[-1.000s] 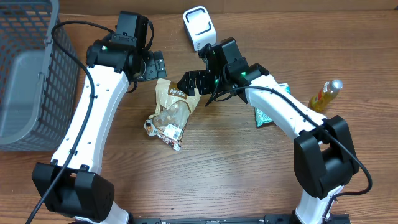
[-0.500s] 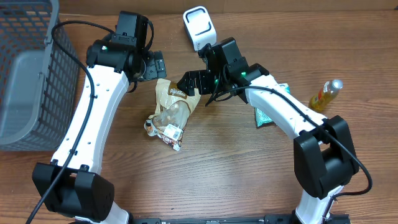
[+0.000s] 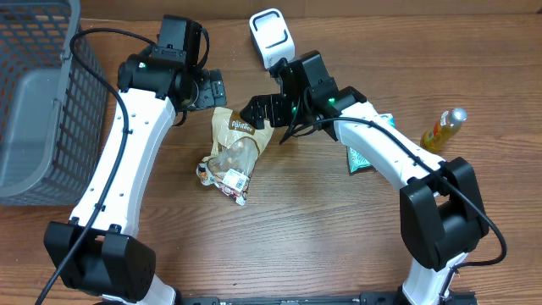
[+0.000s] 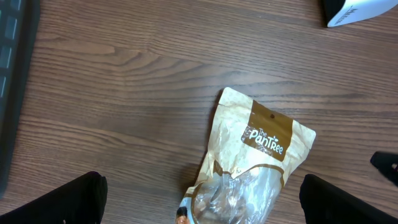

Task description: Scan the item barcode

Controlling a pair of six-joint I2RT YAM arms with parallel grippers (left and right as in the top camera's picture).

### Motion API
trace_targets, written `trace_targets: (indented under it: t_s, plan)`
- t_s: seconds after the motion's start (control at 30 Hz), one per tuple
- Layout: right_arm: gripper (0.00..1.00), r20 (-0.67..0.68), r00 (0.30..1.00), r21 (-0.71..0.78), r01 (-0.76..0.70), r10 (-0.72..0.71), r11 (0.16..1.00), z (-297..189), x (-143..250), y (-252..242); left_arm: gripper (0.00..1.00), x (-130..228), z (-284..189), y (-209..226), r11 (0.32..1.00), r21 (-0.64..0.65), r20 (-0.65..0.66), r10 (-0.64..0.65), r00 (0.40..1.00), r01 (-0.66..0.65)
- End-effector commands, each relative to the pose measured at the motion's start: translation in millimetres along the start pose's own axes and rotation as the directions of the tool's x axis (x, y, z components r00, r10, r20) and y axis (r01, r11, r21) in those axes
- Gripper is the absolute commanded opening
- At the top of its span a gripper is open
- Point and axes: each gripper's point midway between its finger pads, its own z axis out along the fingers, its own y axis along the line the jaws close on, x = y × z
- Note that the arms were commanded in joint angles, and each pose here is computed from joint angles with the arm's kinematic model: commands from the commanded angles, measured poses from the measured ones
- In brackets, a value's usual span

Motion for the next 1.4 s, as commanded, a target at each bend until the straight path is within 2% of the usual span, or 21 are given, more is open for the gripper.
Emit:
trace_targets:
  t_s: [0.0, 0.2, 0.4, 0.8, 1.37]
  plan:
    - [1.00, 0.046, 0.999, -0.006, 0.016, -0.016, 1.000, -4, -15, 2, 1.00, -6, -9, -2, 1.000, 0.004, 0.030, 0.015, 0.999, -0.015]
    - [1.00, 0.040, 0.999, -0.022, 0.017, -0.016, 1.000, -4, -14, 5, 1.00, -6, -9, -1, 1.000, 0.004, 0.030, 0.015, 0.999, -0.015]
    - [1.00, -0.032, 0.999, -0.144, 0.004, -0.009, 0.990, -6, 1, 25, 1.00, -6, -9, -2, 1.000, 0.004, 0.030, 0.015, 0.999, -0.015]
    - [1.00, -0.146, 0.986, 0.064, -0.067, 0.076, 0.996, -7, 35, -13, 1.00, -6, -9, -2, 1.000, 0.004, 0.030, 0.015, 0.999, -0.015]
    - [1.00, -0.147, 0.986, 0.072, -0.072, 0.082, 0.995, -7, 36, -14, 1.00, -6, -9, -1, 1.000, 0.004, 0.030, 0.015, 0.999, -0.015]
